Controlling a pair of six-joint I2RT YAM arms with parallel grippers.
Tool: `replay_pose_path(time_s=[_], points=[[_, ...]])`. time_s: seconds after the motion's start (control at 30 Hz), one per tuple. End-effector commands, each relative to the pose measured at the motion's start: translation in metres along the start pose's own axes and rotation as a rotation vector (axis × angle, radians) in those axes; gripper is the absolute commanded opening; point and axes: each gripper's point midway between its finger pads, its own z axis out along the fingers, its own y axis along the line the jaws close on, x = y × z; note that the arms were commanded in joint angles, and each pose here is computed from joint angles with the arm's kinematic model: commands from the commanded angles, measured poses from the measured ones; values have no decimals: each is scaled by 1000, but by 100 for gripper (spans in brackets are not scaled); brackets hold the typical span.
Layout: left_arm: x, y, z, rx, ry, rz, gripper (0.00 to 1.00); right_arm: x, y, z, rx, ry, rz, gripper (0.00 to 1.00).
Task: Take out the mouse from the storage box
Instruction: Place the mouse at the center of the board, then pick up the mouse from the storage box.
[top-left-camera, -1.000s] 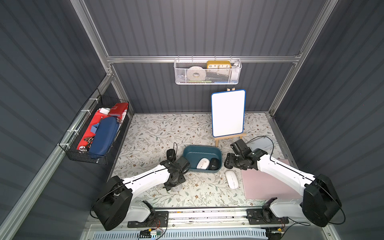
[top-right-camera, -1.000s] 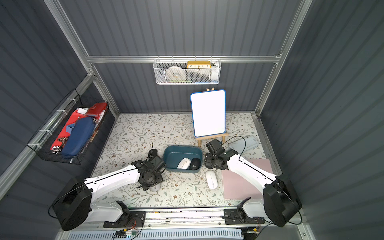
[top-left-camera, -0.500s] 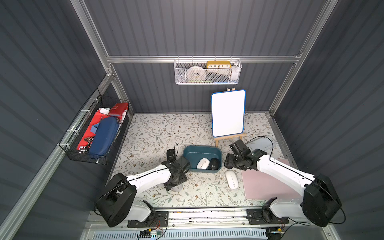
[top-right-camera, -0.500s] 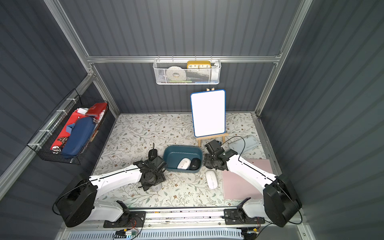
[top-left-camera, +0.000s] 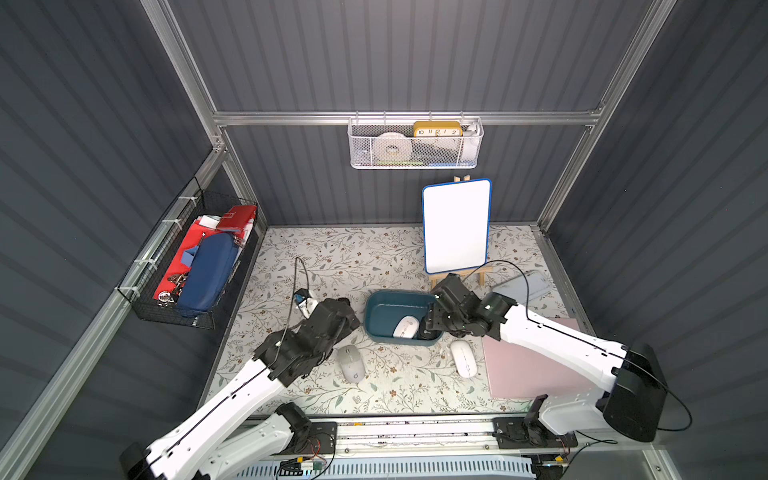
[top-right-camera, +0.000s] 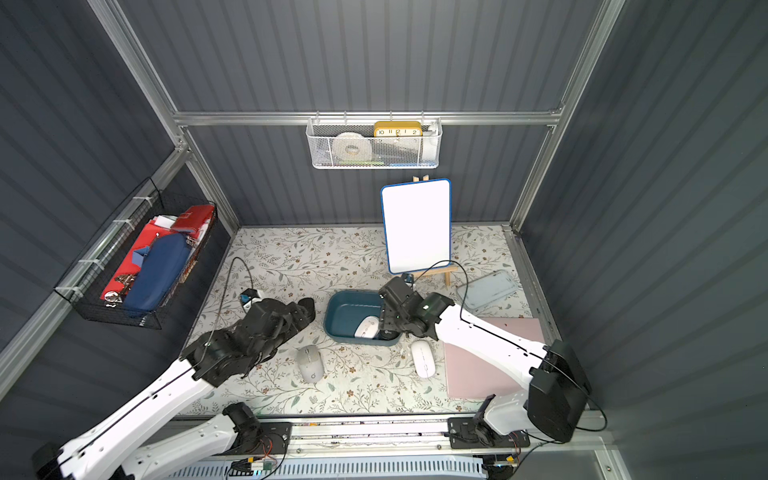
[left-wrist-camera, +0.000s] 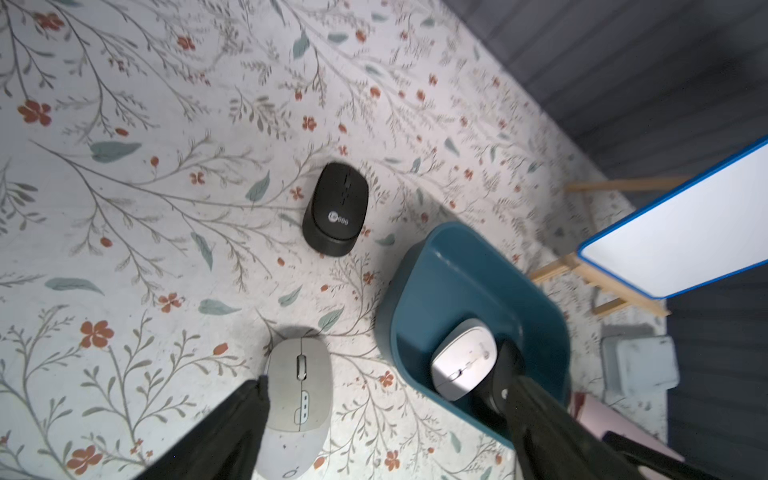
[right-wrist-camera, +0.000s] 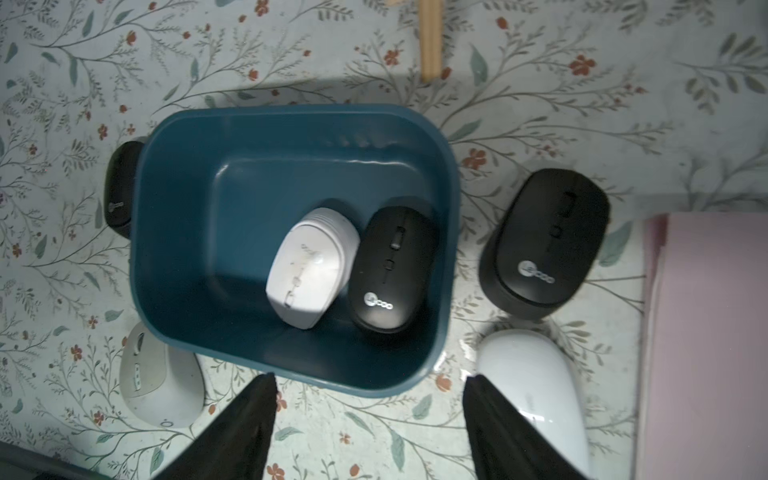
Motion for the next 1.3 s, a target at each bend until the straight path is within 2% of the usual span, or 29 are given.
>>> replay_pose_path(time_s=[0.0, 0.17, 0.63, 0.77, 0.83, 1.1, 1.27], points=[[-24, 0, -9, 34, -135, 59, 98, 9, 7, 20, 78, 58, 14, 74], [-36, 2, -17, 62, -218, 38, 99, 20, 34, 46, 70, 112, 40, 75], [-31, 26, -16, 39, -247, 49, 99, 37, 49, 97, 116, 206, 88, 76], [-31, 28, -18, 38, -252, 45, 99, 38, 47, 104, 133, 202, 87, 86], [-30, 28, -17, 37, -251, 44, 99, 38, 48, 108, 135, 205, 76, 88], [-30, 28, -16, 34, -253, 47, 99, 37, 63, 127, 130, 240, 32, 84], [-29, 27, -14, 31, -246, 54, 99, 25, 74, 132, 127, 217, -12, 81]])
